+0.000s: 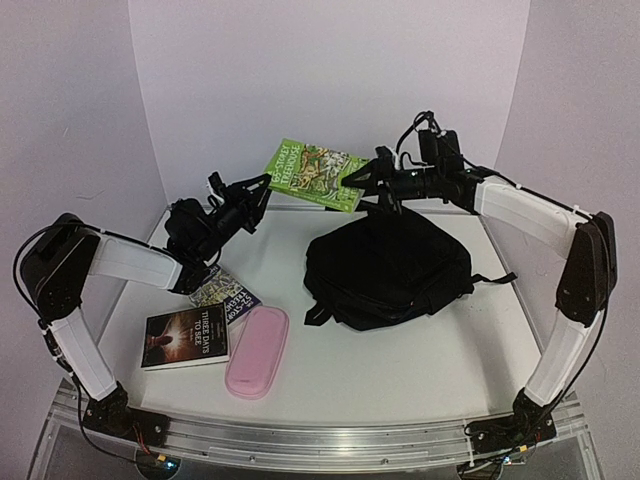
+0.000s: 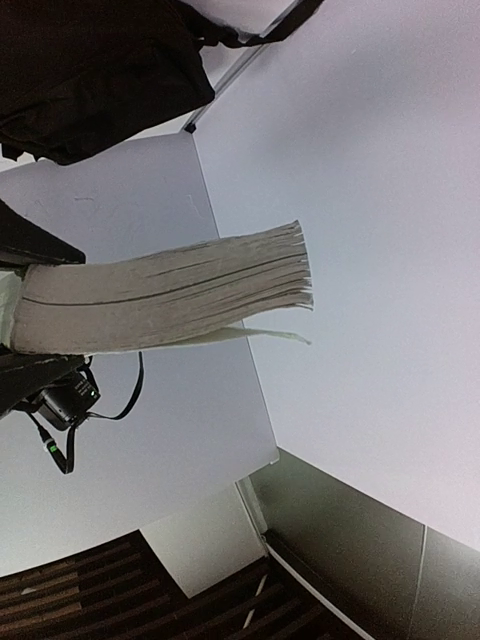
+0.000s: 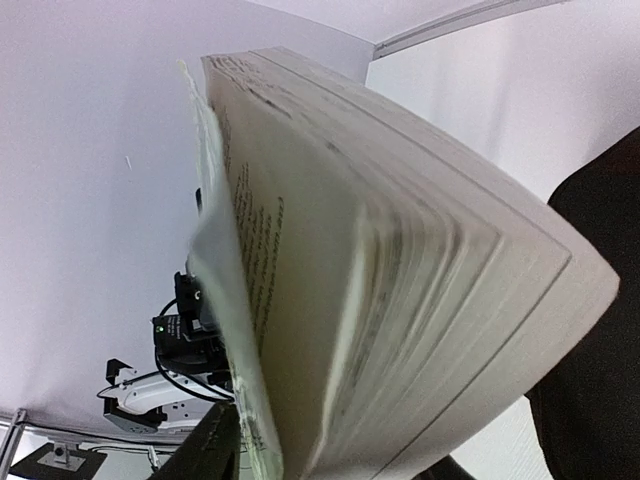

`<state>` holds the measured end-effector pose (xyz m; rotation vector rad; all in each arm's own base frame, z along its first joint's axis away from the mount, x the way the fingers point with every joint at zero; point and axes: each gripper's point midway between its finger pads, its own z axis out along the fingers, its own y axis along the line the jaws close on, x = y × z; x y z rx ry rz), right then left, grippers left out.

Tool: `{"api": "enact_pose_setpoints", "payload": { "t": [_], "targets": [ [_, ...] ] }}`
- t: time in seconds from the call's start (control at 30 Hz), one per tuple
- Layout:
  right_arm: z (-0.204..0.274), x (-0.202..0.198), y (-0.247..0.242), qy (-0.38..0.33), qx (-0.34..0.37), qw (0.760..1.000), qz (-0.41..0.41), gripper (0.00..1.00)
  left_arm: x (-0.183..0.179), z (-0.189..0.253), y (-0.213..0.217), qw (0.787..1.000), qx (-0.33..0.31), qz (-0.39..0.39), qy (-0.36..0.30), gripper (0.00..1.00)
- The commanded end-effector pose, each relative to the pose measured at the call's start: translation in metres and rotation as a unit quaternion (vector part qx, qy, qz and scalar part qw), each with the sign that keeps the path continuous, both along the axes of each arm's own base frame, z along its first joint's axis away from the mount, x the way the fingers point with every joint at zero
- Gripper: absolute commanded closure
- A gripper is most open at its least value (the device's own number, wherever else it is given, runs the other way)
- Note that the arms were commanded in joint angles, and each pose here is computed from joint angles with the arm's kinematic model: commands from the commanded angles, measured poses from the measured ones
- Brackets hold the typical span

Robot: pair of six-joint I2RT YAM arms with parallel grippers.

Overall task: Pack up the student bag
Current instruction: Pick up the book from the center of the board.

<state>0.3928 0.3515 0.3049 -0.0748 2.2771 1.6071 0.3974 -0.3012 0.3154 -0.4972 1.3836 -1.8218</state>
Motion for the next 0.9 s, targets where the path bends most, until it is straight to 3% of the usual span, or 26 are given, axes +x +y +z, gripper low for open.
{"api": "enact_pose_setpoints", "payload": {
  "t": [0.0, 0.13, 0.2, 0.3, 0.37, 0.43, 0.53, 0.7, 0.87],
  "targets": [
    [0.06, -0.01, -0.002, -0.087, 0.036, 0.996, 0.008, 0.48, -0.024, 0.045, -0.019, 0.996, -0.041, -0.056, -0.064, 1.0],
    [0.061, -0.004, -0.008, -0.09, 0.034, 0.995, -0.004, 0.41, -0.028, 0.046, -0.029, 0.995, -0.041, -0.072, -0.062, 1.0],
    [0.062, -0.003, -0.008, -0.092, 0.035, 0.995, -0.004, 0.5, -0.028, 0.044, -0.035, 0.994, -0.045, -0.08, -0.059, 1.0],
    [0.065, -0.002, -0.01, -0.096, 0.037, 0.995, -0.004, 0.74, -0.028, 0.042, -0.04, 0.993, -0.049, -0.088, -0.059, 0.98],
    [0.068, 0.001, -0.014, -0.099, 0.038, 0.994, -0.004, 0.87, -0.029, 0.038, -0.043, 0.993, -0.044, -0.093, -0.058, 0.87],
    [0.069, 0.003, -0.023, -0.098, 0.04, 0.994, -0.005, 0.98, -0.033, 0.032, -0.044, 0.993, -0.03, -0.099, -0.058, 0.62],
    [0.068, -0.004, -0.035, -0.102, 0.042, 0.994, 0.009, 1.0, -0.039, 0.018, -0.045, 0.993, 0.029, -0.106, -0.049, 0.33],
    [0.07, -0.048, -0.04, -0.128, 0.055, 0.987, 0.086, 1.0, -0.052, -0.011, -0.057, 0.969, 0.199, -0.144, -0.019, 0.15],
    [0.07, -0.101, -0.048, -0.132, 0.08, 0.973, 0.17, 1.0, -0.083, -0.022, -0.063, 0.934, 0.277, -0.221, -0.046, 0.08]
  ]
}}
